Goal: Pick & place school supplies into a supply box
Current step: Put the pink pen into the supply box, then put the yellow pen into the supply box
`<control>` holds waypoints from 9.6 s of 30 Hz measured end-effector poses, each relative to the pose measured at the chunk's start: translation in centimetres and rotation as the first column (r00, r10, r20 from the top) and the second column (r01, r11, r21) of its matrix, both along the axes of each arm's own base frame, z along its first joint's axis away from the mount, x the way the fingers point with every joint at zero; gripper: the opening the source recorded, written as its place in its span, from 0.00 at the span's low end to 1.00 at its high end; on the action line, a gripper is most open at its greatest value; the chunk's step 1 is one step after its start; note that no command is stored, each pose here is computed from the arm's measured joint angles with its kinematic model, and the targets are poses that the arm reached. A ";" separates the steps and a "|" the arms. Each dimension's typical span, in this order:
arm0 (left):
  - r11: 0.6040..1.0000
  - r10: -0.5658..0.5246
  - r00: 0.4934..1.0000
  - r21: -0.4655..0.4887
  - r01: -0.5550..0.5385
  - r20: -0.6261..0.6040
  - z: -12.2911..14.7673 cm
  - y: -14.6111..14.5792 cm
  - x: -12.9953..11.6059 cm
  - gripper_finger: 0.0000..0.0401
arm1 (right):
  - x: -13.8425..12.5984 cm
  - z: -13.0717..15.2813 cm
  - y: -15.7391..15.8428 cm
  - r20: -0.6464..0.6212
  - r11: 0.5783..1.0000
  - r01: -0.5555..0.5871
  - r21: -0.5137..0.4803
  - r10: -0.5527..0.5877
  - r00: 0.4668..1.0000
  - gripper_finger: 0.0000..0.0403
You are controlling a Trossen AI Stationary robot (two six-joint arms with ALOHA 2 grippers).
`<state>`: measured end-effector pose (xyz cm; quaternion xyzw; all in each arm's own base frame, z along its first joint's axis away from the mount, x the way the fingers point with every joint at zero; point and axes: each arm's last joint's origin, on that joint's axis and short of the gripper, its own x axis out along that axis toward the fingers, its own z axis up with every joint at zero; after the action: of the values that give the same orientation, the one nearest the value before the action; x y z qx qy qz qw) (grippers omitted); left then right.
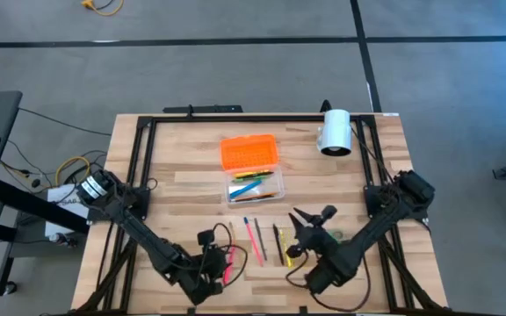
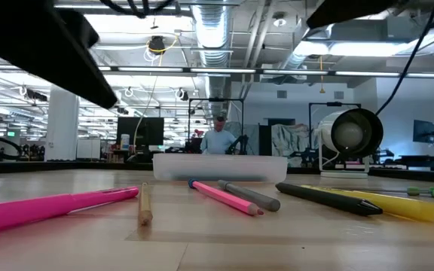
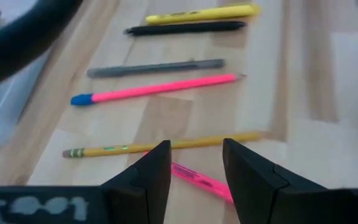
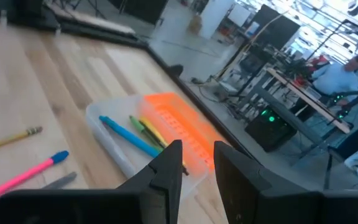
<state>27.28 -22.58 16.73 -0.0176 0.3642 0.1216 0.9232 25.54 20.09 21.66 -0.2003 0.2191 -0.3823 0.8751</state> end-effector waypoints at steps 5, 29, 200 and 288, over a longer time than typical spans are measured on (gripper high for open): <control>0.997 0.062 0.998 -0.047 -0.062 -0.018 -0.1 1.1 0.7 0.34 | -0.9 0.2 0.3 0.036 1.000 -0.007 0.011 0.006 0.999 0.21; 0.984 0.048 0.954 -0.151 -0.096 -0.295 -4.4 1.9 1.4 0.34 | -0.8 0.1 0.3 0.026 1.000 0.001 0.017 -0.001 1.000 0.21; 0.980 -0.004 0.889 0.177 0.095 -0.458 4.8 17.8 10.5 0.37 | -1.0 -0.8 -0.1 -0.051 0.997 0.039 0.060 -0.036 0.998 0.21; 0.739 -0.069 0.997 0.669 0.079 -0.042 -0.2 -2.2 -9.3 0.36 | 7.0 -8.9 -1.8 -0.583 0.609 0.293 0.737 0.353 0.732 0.22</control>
<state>17.95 -24.83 16.48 0.3304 0.3033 0.2075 0.8693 32.53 18.30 12.77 0.0790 0.6647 -0.1271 0.7320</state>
